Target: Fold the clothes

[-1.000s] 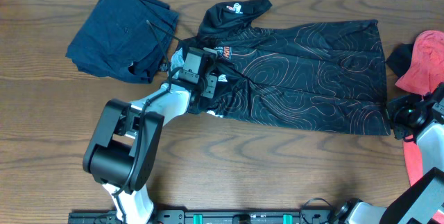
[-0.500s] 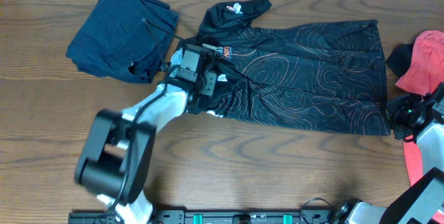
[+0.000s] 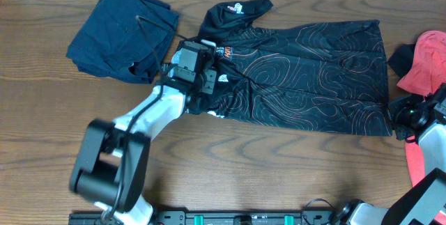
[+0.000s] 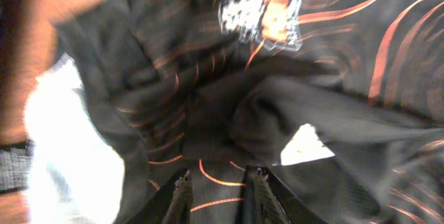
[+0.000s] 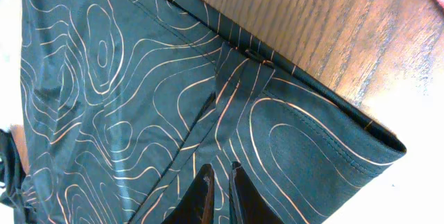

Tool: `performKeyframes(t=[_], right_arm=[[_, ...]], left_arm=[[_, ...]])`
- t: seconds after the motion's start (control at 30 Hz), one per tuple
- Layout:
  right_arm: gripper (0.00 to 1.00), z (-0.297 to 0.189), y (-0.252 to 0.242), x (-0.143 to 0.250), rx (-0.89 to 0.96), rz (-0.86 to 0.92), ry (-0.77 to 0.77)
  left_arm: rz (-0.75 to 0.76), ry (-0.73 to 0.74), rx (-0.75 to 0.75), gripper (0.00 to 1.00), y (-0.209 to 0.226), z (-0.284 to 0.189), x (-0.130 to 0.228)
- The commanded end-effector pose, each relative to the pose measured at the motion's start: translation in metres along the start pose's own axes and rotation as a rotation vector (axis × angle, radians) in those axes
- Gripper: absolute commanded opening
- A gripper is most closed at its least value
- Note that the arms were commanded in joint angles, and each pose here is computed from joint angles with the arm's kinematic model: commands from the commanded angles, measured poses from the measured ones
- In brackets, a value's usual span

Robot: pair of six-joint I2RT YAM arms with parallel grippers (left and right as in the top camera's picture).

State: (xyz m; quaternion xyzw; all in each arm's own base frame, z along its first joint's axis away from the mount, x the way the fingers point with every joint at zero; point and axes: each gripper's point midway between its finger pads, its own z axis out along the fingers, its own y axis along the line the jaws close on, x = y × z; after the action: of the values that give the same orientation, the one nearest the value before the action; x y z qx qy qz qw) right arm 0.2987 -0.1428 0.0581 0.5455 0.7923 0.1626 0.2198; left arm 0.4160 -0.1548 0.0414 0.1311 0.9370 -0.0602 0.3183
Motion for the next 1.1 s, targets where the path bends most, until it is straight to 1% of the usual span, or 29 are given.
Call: performKeyframes(t=[0.0, 0.13, 0.27, 0.4, 0.6, 0.87, 1.07], right_arm=[[0.08, 0.001, 0.004, 0.000, -0.004, 0.000, 0.003], [0.08, 0.001, 0.004, 0.000, -0.004, 0.000, 0.003], [0.08, 0.001, 0.004, 0.000, -0.004, 0.000, 0.004], [0.08, 0.001, 0.004, 0.001, -0.004, 0.000, 0.004], [0.08, 0.001, 0.003, 0.003, -0.001, 0.003, 0.013], [0.08, 0.001, 0.003, 0.005, -0.002, 0.006, 0.022], [0.08, 0.001, 0.004, 0.006, -0.008, 0.006, 0.029]], left_arm=[[-0.068, 0.036, 0.000, 0.33, 0.006, 0.019, 0.012], [-0.080, 0.029, 0.004, 0.33, 0.011, 0.025, 0.012], [-0.092, 0.011, 0.015, 0.32, 0.010, 0.025, 0.008], [-0.108, 0.017, 0.043, 0.33, 0.005, 0.031, 0.010], [-0.108, 0.027, 0.040, 0.32, 0.006, 0.039, 0.016], [-0.112, 0.007, 0.016, 0.32, 0.012, 0.040, 0.012], [-0.109, -0.003, -0.005, 0.36, 0.016, 0.040, 0.010]])
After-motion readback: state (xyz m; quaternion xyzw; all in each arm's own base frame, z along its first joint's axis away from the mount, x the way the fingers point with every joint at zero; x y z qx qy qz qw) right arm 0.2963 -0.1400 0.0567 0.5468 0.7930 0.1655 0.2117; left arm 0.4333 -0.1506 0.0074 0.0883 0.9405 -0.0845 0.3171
